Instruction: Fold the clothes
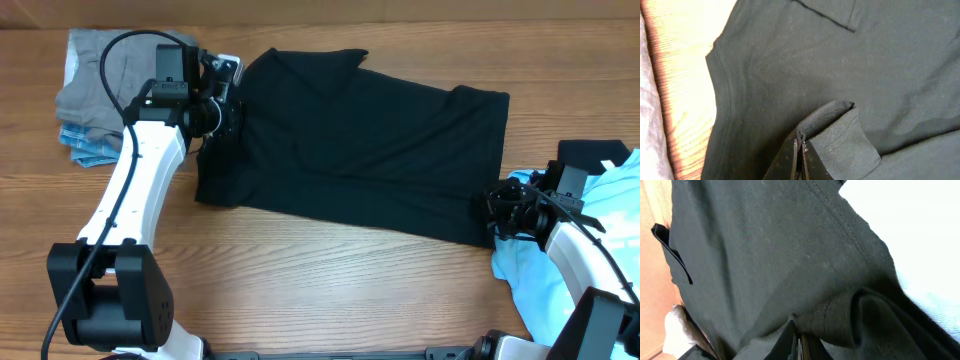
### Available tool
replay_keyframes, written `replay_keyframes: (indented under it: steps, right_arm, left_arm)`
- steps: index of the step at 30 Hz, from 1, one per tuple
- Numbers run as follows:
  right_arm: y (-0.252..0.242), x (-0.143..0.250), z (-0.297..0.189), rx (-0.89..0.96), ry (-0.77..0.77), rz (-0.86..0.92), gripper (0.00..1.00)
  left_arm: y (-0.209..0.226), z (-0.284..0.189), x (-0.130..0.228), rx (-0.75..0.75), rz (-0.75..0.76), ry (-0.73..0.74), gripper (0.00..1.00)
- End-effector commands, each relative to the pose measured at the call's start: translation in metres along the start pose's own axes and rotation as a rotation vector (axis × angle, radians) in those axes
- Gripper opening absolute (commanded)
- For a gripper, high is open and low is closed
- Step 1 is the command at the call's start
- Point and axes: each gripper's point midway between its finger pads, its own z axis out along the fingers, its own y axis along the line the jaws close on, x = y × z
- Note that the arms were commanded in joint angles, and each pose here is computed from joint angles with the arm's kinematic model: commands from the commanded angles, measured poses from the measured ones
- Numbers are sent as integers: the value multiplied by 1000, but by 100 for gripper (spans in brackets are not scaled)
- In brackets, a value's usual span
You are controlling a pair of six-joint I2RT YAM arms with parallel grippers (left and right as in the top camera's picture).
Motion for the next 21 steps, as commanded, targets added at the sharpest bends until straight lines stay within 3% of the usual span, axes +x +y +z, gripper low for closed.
replay_keyframes:
  steps: [1,11,12,13,14,15,19,21]
  right_arm:
    - [7,-6,-1,-15,-10,-6,4]
    - [7,-7,-1,-14,-15,-8,4]
    - [7,-7,-1,-15,-15,-9,6]
    - [8,-7,-1,-18,-18,-11,15]
    - [9,-8,-1,-21,-20,-16,29]
    - [10,-9,-1,-24,-22,-29,34]
    - [11,-6,-2,-35,-6,-131,35]
    - [16,-1,-3,-62,18,-166,38]
  left_arm:
    - [-4,0,-13,-2,0,-33,4]
    - [-11,3,-29,4,-27,-94,5]
    - [-11,4,-29,-4,-24,-91,7]
    - [-10,6,-28,-10,-25,-88,10]
    - [-9,7,-27,-14,-27,-82,17]
    - [-7,8,-24,-24,-30,-73,39]
    - [2,5,-23,-66,-39,-68,80]
    - [14,0,-20,-108,-53,-57,92]
